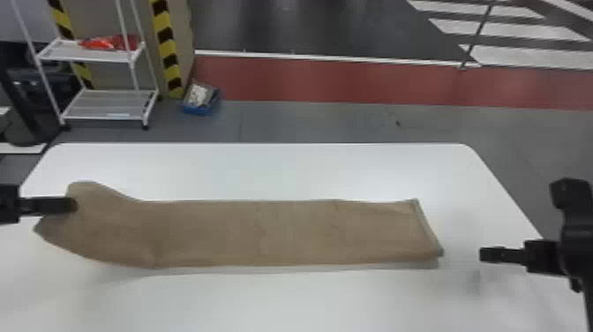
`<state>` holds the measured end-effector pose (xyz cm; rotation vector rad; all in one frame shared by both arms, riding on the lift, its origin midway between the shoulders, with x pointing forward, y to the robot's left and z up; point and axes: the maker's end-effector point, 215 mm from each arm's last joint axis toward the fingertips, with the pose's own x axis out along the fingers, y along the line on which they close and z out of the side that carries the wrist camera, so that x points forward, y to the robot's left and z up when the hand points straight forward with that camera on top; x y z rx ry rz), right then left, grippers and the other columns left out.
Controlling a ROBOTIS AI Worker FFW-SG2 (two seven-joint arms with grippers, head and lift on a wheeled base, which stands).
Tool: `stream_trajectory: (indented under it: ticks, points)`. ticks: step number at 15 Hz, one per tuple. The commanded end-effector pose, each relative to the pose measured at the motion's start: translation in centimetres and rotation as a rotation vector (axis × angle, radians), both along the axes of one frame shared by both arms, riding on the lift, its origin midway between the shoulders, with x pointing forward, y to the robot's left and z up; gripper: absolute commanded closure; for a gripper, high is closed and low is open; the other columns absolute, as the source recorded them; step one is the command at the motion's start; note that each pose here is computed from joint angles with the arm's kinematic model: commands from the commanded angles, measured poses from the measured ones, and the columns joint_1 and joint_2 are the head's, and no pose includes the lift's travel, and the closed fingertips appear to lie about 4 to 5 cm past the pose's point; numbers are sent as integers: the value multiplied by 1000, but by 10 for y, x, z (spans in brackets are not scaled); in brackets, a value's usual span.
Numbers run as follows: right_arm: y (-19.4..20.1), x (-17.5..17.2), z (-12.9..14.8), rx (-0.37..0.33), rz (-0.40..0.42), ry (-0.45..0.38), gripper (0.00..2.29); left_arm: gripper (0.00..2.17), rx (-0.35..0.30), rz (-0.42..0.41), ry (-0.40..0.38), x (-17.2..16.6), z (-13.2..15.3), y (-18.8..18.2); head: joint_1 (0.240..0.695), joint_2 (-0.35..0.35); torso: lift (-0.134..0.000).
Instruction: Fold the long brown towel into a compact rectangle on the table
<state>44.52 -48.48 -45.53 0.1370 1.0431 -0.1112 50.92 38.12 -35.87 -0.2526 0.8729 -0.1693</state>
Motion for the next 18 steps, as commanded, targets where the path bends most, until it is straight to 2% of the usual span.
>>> stream_trajectory:
  ticks: [1, 2, 5, 6, 7, 9, 10, 12, 15, 18]
  points:
    - [4, 2, 9, 12, -4, -18, 53, 2142, 20, -96, -121, 12, 52, -49, 695, -121, -125]
    - [5, 1, 13, 14, -6, -27, 53, 2142, 28, -158, -199, 20, 83, -83, 695, -132, -125]
    - [6, -1, 20, 26, -16, -36, 53, 2142, 34, -330, -360, 32, 149, -188, 695, -199, -125]
    - [7, -1, 20, 31, -19, -38, 53, 2142, 33, -374, -382, 31, 157, -219, 695, -228, -125]
    - [6, -3, 20, 32, -22, -36, 53, 2142, 30, -411, -396, 27, 161, -251, 695, -287, -125]
    - [3, -7, 19, 34, -31, -36, 53, 2142, 15, -456, -396, 20, 158, -300, 695, -347, -125]
    - [5, -7, 21, 38, -27, -42, 53, 2142, 43, -476, -390, 17, 154, -311, 695, -350, -125]
    - [2, -10, 20, 35, -29, -40, 53, 2142, 87, -511, -351, 10, 132, -328, 695, -350, -125]
    - [-5, -10, 24, 29, -32, -46, 53, 2142, 153, -556, -344, -1, 120, -352, 695, -350, -125]
    - [-3, -13, 21, 39, -32, -42, 53, 2142, 228, -537, -281, 6, 89, -349, 695, -350, -125]
